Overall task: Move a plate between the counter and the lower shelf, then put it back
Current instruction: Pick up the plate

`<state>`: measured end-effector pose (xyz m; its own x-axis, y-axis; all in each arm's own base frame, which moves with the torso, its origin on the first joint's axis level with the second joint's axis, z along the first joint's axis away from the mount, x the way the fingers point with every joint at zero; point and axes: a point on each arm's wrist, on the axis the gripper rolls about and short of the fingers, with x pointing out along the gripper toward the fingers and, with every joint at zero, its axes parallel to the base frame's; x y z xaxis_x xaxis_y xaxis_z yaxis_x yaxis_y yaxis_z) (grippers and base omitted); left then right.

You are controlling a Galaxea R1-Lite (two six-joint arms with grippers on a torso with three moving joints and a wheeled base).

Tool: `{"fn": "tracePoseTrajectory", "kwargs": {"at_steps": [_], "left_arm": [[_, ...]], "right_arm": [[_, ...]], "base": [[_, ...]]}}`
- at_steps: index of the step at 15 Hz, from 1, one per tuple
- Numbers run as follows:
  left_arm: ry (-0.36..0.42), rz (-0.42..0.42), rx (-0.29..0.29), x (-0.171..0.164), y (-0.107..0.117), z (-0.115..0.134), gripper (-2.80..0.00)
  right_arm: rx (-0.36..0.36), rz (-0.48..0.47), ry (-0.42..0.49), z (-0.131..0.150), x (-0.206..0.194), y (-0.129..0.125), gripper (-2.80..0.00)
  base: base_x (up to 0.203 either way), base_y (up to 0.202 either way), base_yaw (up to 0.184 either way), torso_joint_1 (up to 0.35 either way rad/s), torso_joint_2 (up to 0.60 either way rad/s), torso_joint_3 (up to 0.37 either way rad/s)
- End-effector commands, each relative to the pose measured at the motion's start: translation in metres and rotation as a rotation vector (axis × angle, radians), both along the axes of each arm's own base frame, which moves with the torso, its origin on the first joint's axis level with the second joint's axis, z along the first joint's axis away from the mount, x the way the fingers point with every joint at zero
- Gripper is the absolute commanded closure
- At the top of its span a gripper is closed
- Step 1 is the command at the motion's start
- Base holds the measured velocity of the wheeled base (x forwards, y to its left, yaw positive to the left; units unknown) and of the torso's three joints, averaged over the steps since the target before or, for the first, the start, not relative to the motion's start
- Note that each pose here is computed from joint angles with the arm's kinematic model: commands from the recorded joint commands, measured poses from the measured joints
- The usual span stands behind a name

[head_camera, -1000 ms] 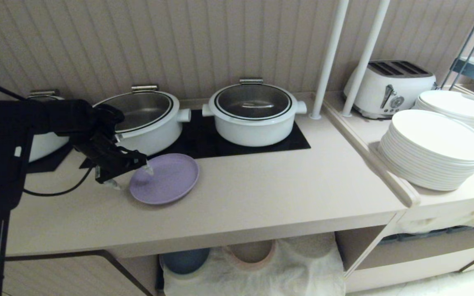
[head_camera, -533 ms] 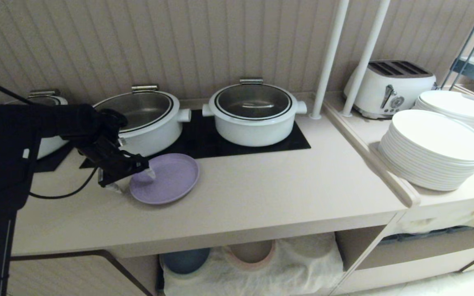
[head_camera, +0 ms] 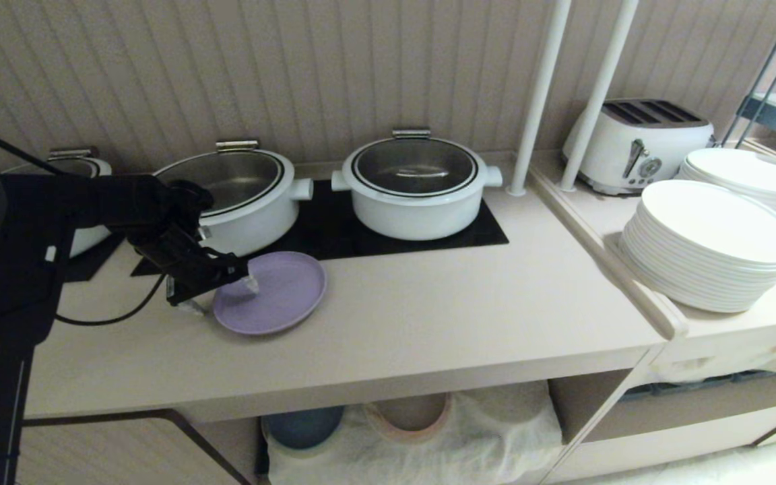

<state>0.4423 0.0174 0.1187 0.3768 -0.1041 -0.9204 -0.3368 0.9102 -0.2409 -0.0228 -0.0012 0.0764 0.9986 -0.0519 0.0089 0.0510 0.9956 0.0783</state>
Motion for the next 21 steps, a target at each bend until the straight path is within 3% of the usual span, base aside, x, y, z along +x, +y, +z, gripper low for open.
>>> {"fn": "tracePoseTrajectory", "kwargs": {"at_steps": [1, 11, 12, 21], "left_arm": [[0.010, 0.002, -0.002, 0.0001, 0.0002, -0.0025, -2.80], [0.017, 0.002, -0.002, 0.0010, 0.0002, -0.0059, -2.80], [0.017, 0.001, 0.000, 0.0010, 0.0003, -0.0058, 0.00], [0.013, 0.004, 0.006, 0.0002, -0.0003, -0.0033, 0.00]], "right_arm": [[0.000, -0.001, -0.001, 0.0002, 0.0000, 0.0000, 0.00], [0.000, 0.001, 0.000, 0.0000, 0.0000, 0.0000, 0.00], [0.000, -0.001, -0.001, 0.0001, 0.0000, 0.0000, 0.00], [0.000, 0.000, 0.000, 0.0000, 0.0000, 0.0000, 0.00]], "base": [[0.000, 0.000, 0.000, 0.000, 0.00, 0.000], [0.000, 0.000, 0.000, 0.000, 0.00, 0.000], [0.000, 0.000, 0.000, 0.000, 0.00, 0.000], [0.000, 0.000, 0.000, 0.000, 0.00, 0.000]]}}
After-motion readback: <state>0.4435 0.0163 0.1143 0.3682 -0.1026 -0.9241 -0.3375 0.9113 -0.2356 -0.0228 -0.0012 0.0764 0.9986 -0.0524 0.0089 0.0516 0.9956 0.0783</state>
